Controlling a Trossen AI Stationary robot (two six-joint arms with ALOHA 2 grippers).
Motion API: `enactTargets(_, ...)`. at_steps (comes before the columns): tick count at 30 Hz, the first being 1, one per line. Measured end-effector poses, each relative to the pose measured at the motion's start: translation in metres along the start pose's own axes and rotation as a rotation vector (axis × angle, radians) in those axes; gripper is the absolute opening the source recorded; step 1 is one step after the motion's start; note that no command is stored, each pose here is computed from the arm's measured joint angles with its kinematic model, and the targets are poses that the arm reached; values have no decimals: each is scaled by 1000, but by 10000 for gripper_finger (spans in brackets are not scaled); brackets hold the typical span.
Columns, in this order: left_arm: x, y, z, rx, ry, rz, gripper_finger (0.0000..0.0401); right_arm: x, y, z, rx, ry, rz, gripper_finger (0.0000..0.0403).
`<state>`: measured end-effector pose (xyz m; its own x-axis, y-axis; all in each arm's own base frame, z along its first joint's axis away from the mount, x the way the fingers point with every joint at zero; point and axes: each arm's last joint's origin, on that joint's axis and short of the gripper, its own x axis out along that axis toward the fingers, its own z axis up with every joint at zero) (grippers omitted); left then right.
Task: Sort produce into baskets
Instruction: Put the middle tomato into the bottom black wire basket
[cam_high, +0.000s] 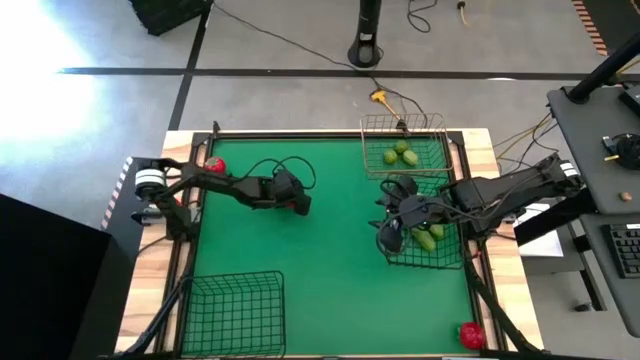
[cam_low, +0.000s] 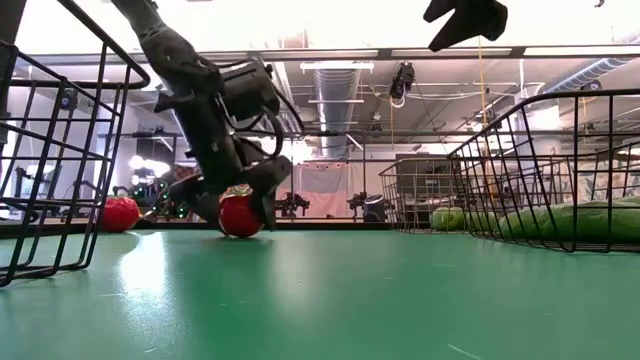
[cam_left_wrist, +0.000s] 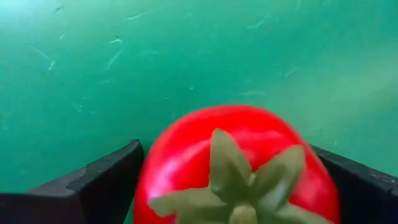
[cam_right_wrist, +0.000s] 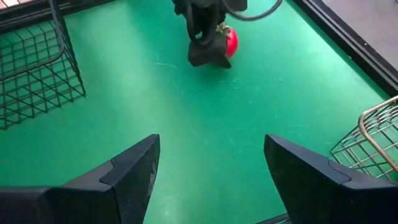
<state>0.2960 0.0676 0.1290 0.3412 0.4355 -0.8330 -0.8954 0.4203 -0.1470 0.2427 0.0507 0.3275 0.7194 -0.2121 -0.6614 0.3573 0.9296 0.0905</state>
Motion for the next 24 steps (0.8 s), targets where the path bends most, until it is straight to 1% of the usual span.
enactTargets(4,6,-2,-2,17,4,15,386,0,0,0,-1,0,-1,279)
enactTargets(6,7,-4,-4,46,6,22,380,0,0,0,-7,-1,0,277)
enactTargets(10,1,-9,-9,74,8,4,342,0,0,0,-7,-1,0,274)
enactTargets(14,-15,-19,-19,132,75,-44,294,0,0,-1,-2,5,-3,274)
enactTargets(16,-25,-23,-27,176,110,-47,293,0,-1,-1,-4,12,-7,272)
enactTargets(17,-33,-27,-30,197,117,-54,293,0,-1,-2,-8,18,-10,270)
enactTargets(19,-54,-39,-35,242,120,-105,293,0,-2,-3,-14,33,-18,268)
enactTargets(21,-83,-54,-41,296,120,-174,293,0,-2,-4,-10,39,-21,265)
enactTargets(24,-135,-75,-47,399,108,-274,293,0,-3,-4,-6,42,-22,260)
